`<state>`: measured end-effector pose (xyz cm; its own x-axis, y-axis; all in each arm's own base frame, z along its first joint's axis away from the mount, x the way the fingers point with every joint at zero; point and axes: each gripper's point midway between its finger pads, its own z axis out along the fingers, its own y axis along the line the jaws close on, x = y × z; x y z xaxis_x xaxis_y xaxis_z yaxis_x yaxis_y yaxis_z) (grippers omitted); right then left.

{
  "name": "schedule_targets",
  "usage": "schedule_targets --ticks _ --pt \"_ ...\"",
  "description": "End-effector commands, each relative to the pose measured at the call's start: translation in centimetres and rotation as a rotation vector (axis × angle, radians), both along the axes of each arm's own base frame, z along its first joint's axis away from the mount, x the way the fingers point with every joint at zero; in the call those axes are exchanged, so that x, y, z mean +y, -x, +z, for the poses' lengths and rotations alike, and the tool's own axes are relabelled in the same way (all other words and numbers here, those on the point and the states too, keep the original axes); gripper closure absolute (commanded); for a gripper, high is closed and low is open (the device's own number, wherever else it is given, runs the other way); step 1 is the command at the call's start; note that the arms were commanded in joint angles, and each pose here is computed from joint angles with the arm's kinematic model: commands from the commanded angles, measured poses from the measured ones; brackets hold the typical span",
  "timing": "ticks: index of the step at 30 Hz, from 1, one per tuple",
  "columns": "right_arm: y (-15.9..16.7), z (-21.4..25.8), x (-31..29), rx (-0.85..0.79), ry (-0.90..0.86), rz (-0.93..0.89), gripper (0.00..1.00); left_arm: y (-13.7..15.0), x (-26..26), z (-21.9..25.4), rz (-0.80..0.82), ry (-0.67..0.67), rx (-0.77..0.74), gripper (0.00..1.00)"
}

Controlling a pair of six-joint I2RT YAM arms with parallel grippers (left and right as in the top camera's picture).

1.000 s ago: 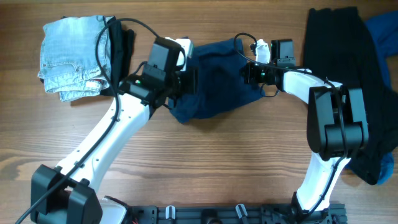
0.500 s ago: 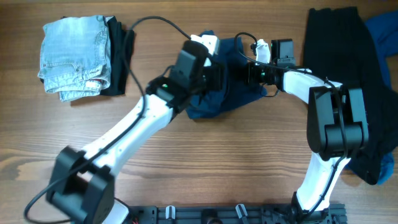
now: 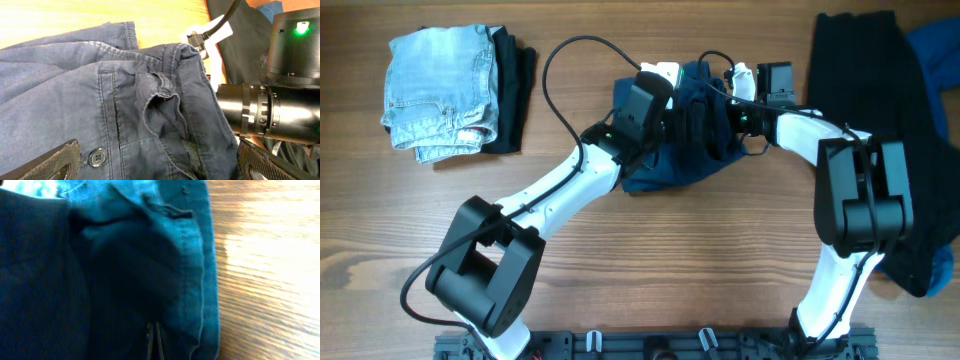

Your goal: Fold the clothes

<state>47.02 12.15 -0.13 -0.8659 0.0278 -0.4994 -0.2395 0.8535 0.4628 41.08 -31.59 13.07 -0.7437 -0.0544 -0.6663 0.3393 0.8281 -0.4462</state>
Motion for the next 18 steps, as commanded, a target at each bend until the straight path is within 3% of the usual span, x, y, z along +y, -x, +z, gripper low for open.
schedule_targets --ticks 1,4,7,14,16,18 --pt "-1.5 4.5 -4.4 -0.054 -0.015 -0.14 0.96 -0.8 -0.1 0.6 0.025 -0.005 -0.024 0.0" --pt "-2.2 10.2 -7.5 -0.164 -0.035 -0.208 0.95 -1.2 0.4 0.6 0.045 -0.013 -0.031 0.0" --pt "-1.4 14.5 -9.7 -0.24 -0.055 -0.207 0.87 -1.6 1.7 1.4 0.07 -0.012 -0.032 0.0" --pt "2.7 11.8 -7.0 -0.076 -0.097 -0.064 0.5 -1.0 6.5 3.1 0.108 -0.089 0.0 0.0" --pt "3.6 11.3 -5.7 -0.066 -0.075 -0.001 0.43 -1.1 8.8 3.6 0.149 -0.101 0.018 0.0" --pt "3.7 11.2 -4.5 -0.078 -0.061 0.038 0.42 -1.5 11.0 4.3 0.192 -0.102 0.024 0.0"
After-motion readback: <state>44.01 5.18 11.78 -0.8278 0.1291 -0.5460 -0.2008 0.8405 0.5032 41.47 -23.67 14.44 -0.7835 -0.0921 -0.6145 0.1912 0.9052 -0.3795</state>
